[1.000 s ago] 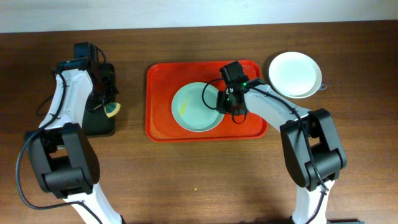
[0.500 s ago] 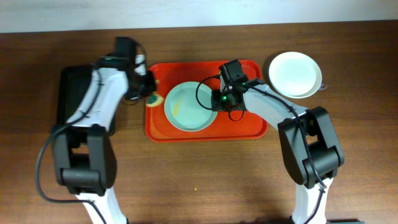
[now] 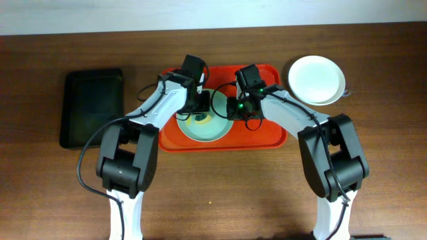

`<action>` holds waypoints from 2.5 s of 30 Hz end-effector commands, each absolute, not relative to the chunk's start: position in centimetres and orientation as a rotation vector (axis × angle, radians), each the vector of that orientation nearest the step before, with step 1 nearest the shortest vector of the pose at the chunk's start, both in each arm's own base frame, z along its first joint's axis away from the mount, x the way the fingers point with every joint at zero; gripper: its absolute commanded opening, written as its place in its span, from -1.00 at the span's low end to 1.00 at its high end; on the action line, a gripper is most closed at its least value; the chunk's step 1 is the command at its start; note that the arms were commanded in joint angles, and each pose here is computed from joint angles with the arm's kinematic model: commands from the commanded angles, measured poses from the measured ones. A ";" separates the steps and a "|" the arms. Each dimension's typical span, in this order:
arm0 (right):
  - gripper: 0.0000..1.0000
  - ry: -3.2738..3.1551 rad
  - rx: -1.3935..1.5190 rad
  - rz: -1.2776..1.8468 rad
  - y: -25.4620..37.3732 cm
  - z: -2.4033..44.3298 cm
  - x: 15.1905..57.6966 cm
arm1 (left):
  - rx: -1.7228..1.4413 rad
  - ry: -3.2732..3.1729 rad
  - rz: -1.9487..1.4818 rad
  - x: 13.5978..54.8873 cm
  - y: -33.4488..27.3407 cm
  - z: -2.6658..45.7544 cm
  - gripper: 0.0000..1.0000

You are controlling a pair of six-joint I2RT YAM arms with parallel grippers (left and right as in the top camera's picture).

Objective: Clean dirty plates on tray and stack at the side
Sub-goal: 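Scrub the light green plate with the sponge in the left gripper, then lift the green plate with the right gripper and stack it on the pile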

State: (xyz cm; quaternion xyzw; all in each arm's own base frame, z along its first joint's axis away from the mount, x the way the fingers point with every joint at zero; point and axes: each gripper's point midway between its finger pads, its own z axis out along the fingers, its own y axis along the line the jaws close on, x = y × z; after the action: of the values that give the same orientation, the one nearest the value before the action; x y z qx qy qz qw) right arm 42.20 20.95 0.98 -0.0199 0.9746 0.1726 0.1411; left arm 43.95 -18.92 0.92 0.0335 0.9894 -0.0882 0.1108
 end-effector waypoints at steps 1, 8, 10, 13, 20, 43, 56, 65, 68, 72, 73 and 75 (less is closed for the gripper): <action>-0.92 2.818 -0.086 0.502 21.3 0.8 42.2 | 0.018 2.912 0.254 44.0 -12.2 -1.2 -1.00; -0.92 2.826 -0.084 0.498 21.2 0.6 42.1 | -0.068 2.877 0.211 45.9 -12.3 3.7 -1.00; -0.92 2.825 -0.084 0.499 21.2 0.6 42.1 | -0.036 2.929 -0.127 45.4 -16.4 4.3 -1.00; -0.92 2.825 -0.084 0.499 21.2 0.6 42.1 | 0.011 3.024 -0.478 42.6 -20.4 3.1 -1.00; -0.92 2.826 -0.084 0.499 21.2 0.6 42.1 | -0.027 3.014 0.180 41.3 -12.6 -1.8 -1.00; -0.92 2.837 -0.082 0.495 21.1 0.5 41.9 | -0.048 3.032 0.291 40.0 -11.4 -0.2 -1.00; -0.92 2.751 -0.214 0.271 19.5 6.3 43.3 | -0.636 2.751 0.143 45.2 0.4 9.6 -1.00; -0.92 2.294 -0.461 -0.691 18.9 20.3 45.8 | -1.108 2.724 -0.039 41.0 12.4 5.2 -1.00; -0.92 2.047 -0.592 -1.044 20.3 25.2 44.8 | -1.108 2.724 -0.036 40.9 12.4 4.6 -1.00; -0.92 1.806 -0.640 -1.325 23.1 30.2 42.8 | -1.109 2.725 -0.034 40.8 12.4 4.6 -1.00; -0.92 1.780 -0.655 -1.376 23.3 30.8 42.5 | -1.109 2.725 -0.034 40.8 12.4 4.6 -1.00; -0.92 1.730 -0.723 -1.500 23.8 32.0 41.7 | -1.109 2.726 -0.034 40.8 12.4 4.6 -1.00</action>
State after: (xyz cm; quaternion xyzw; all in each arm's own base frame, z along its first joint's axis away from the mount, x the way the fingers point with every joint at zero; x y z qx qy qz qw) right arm 43.41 24.92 27.57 -0.2749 0.7200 -0.4968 0.3991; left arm 40.74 12.48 4.07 -0.3730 0.9232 -0.0055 0.0927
